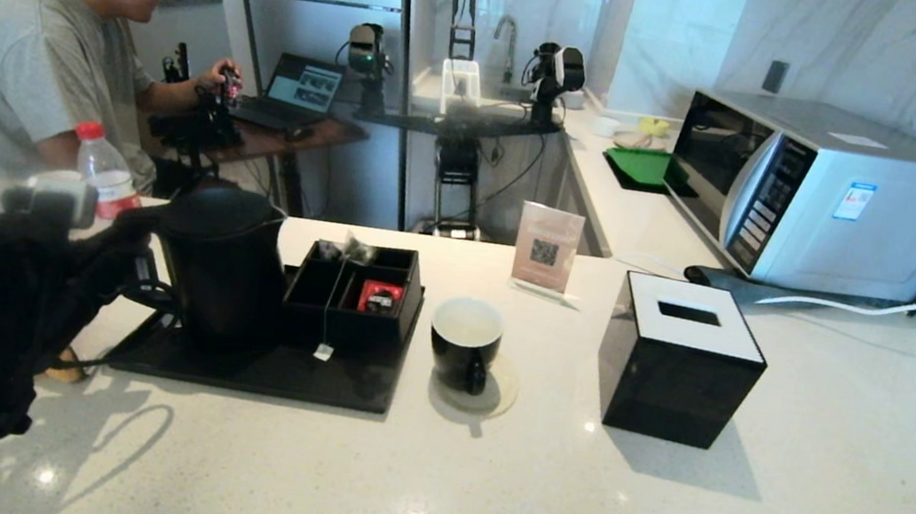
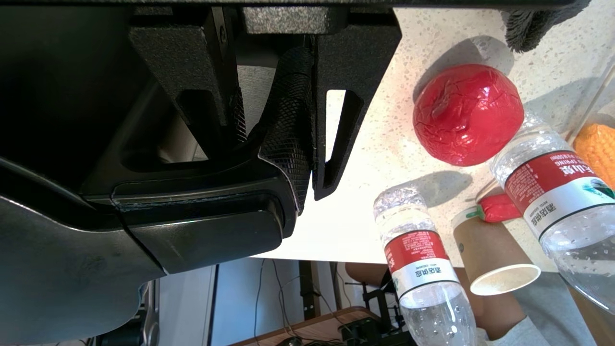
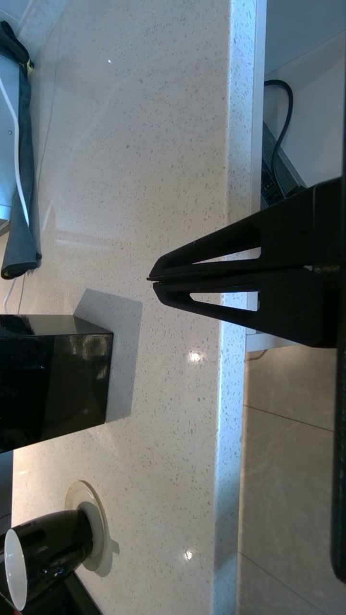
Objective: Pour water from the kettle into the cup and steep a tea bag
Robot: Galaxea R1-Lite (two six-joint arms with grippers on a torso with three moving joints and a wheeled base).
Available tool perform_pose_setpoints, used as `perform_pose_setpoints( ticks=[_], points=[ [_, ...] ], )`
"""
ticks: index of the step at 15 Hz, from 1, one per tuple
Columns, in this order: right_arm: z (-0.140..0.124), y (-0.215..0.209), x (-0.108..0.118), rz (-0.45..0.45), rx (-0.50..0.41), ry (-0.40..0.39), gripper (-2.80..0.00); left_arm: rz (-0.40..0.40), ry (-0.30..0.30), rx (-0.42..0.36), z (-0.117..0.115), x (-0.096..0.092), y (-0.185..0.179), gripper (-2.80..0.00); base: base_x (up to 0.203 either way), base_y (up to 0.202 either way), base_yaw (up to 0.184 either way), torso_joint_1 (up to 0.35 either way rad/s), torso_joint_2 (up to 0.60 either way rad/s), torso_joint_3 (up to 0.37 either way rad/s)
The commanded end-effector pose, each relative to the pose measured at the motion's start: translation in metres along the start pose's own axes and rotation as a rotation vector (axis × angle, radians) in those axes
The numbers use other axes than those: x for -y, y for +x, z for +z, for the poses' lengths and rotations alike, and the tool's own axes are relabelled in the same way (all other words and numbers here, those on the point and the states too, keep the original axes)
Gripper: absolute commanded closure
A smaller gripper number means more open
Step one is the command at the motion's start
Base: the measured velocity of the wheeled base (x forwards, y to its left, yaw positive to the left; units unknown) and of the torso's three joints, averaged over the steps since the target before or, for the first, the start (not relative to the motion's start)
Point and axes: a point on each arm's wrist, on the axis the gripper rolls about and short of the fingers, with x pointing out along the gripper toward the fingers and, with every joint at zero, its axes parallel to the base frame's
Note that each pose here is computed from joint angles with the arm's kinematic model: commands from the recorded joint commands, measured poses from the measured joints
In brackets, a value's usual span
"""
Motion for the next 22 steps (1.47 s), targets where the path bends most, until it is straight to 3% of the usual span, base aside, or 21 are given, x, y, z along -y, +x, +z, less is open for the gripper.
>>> perform_pose_setpoints(
  ticks=[1, 5, 6, 22],
  points=[
    [0.0, 0.0, 0.0, 0.001, 0.0, 0.0, 0.0, 0.006, -0.001, 0.026, 0.001, -0.002, -0.003, 0.0, 0.0, 0.0, 0.0, 0.0, 0.0, 0.0],
    [0.0, 0.0, 0.0, 0.001, 0.0, 0.0, 0.0, 0.007, 0.0, 0.006, -0.002, -0.002, -0.007, 0.0, 0.0, 0.0, 0.0, 0.0, 0.0, 0.0],
    [0.0, 0.0, 0.0, 0.001, 0.0, 0.0, 0.0, 0.007, 0.0, 0.004, -0.003, -0.002, -0.007, -2.8, 0.0, 0.0, 0.0, 0.0, 0.0, 0.0],
    [0.0, 0.0, 0.0, 0.001, 0.0, 0.0, 0.0, 0.004, 0.01, -0.041, -0.021, -0.005, 0.003, -2.8, 0.0, 0.0, 0.0, 0.0, 0.0, 0.0]
  ],
)
